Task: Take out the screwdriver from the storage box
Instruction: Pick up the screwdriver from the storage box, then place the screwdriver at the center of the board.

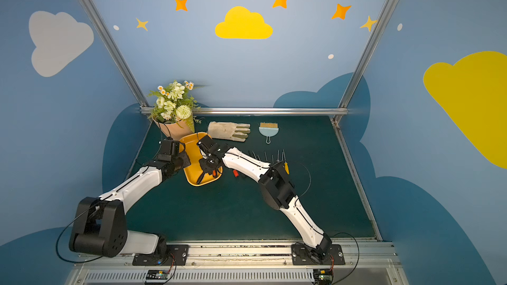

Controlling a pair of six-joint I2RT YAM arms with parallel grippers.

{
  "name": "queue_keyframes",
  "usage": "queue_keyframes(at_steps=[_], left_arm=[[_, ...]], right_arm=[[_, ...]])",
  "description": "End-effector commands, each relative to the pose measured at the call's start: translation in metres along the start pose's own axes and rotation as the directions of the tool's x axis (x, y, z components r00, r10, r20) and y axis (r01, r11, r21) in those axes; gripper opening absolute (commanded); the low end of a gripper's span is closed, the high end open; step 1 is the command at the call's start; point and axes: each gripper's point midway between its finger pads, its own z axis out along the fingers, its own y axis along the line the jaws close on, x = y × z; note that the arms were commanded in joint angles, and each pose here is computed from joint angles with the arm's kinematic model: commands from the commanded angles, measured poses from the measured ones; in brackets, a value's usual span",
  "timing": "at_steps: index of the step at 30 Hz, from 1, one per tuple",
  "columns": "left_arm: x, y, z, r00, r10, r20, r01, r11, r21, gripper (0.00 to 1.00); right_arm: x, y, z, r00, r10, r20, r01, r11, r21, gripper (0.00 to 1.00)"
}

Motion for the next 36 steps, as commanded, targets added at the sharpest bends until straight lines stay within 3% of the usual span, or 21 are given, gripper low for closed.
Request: queue_keyframes(at_steps=[1,12,21,27,36], left_arm=[[-0.01,-0.005,-0.002,1.0,-0.012,0.016,0.012,1.0,0.017,0.02],[-0.009,0.002,-0.001,1.0,-0.012,0.005,0.012,1.0,-0.026,0.02],[-0.009,0.016,-0.002,1.0,-0.015,-0.001,0.015,0.995,-0.101,0.02],[-0.012,0.025,-0.005,1.0,-0.018,0.008,0.019,0.99,-0.143,0.02],[-0.016,0.03,-0.009,1.0,-0.014,0.028,0.019,0.986,-0.167,0.02]], right_arm=[[-0.013,0.01,-0.024,0.999,0.0,0.048,0.001,1.0,-0.028,0.0],[-0.024,0.008,-0.055,0.996,0.023,0.082,-0.02,0.999,-0.041,0.0],[-0.019,-0.021,-0.079,0.996,0.023,0.083,-0.023,1.0,0.006,0.0],[0.009,-0.046,-0.058,0.999,0.014,-0.053,-0.01,0.998,0.066,0.0],[0.049,-0.067,-0.024,0.962,0.039,-0.271,0.001,0.989,0.145,0.0]])
